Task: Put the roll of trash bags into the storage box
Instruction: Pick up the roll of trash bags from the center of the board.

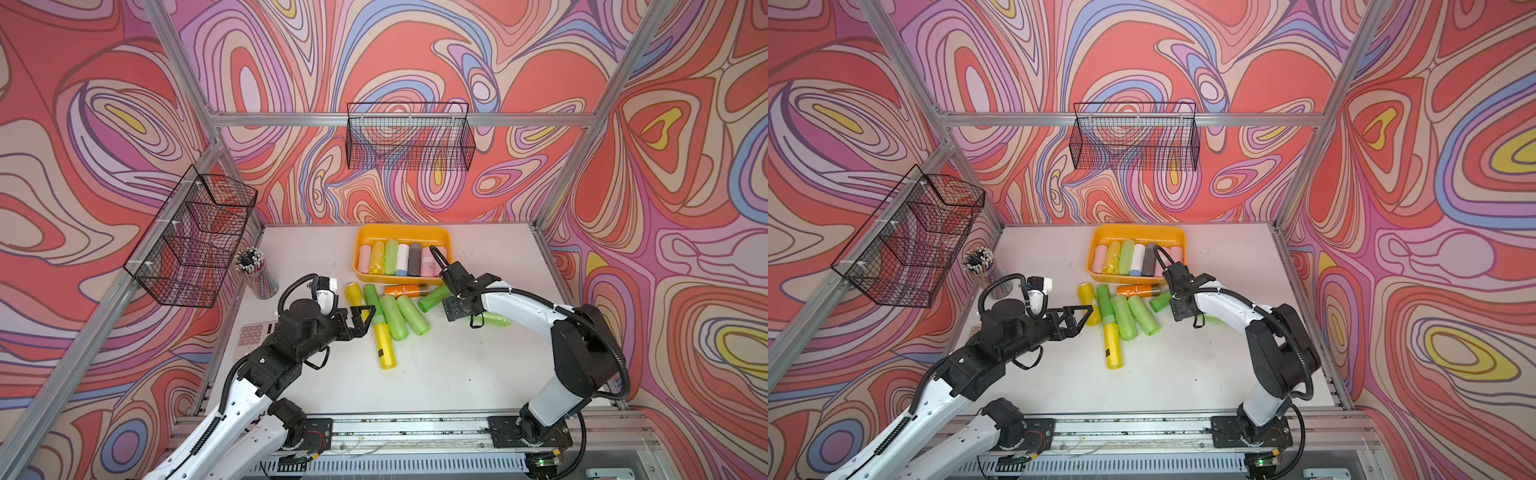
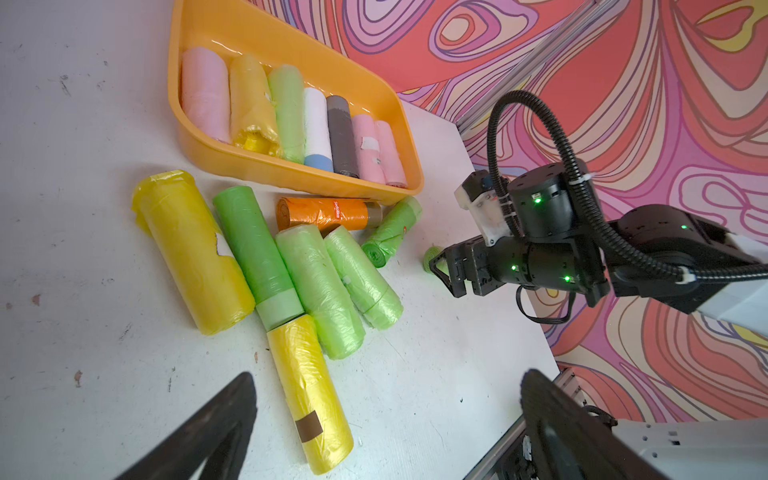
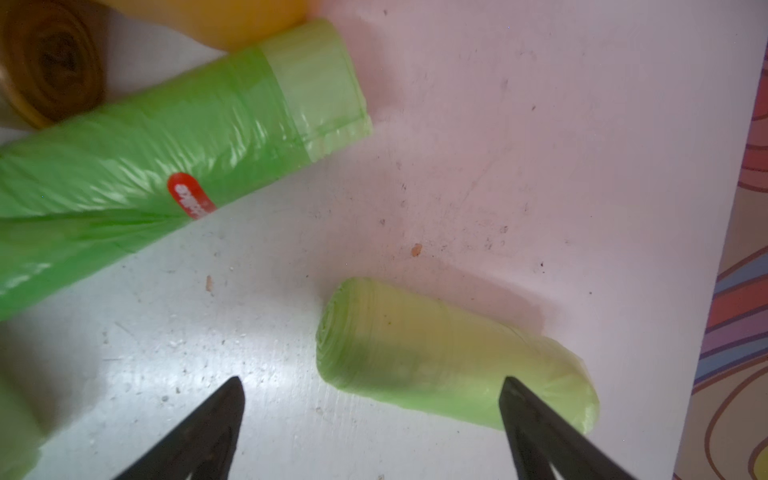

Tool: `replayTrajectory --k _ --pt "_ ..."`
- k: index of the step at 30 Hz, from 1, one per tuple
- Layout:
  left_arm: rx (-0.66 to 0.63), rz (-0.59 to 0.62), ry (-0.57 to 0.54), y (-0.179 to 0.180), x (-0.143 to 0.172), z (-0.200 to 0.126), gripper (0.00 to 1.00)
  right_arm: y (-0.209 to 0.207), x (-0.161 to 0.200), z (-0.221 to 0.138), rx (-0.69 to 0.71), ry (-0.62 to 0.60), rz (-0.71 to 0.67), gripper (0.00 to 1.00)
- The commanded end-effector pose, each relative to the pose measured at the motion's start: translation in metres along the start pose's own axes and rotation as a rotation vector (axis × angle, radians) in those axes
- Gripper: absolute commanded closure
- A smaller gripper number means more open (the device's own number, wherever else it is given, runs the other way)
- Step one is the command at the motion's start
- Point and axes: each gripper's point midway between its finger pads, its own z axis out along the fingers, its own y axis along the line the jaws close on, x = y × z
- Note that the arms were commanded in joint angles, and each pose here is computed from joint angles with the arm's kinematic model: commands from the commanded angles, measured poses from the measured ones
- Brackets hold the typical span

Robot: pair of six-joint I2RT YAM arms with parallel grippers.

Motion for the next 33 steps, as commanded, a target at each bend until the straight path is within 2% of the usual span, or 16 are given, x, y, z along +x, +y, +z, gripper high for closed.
replayTrajectory --k 1,10,33 --pt "-0.015 -0.025 -0.003 0.005 0.004 -0.004 0.0 -0.005 0.009 0.015 0.014 0.036 0.001 0.02" --pt "-0.052 -0.038 0.019 0.016 0.014 -0.004 0.0 -0.014 0.015 0.024 0.024 0.059 0.03 0.02" --pt "-0.038 -0.035 0.024 0.012 0.012 -0.003 0.0 -0.019 0.018 0.048 0.035 0.108 0.044 0.02"
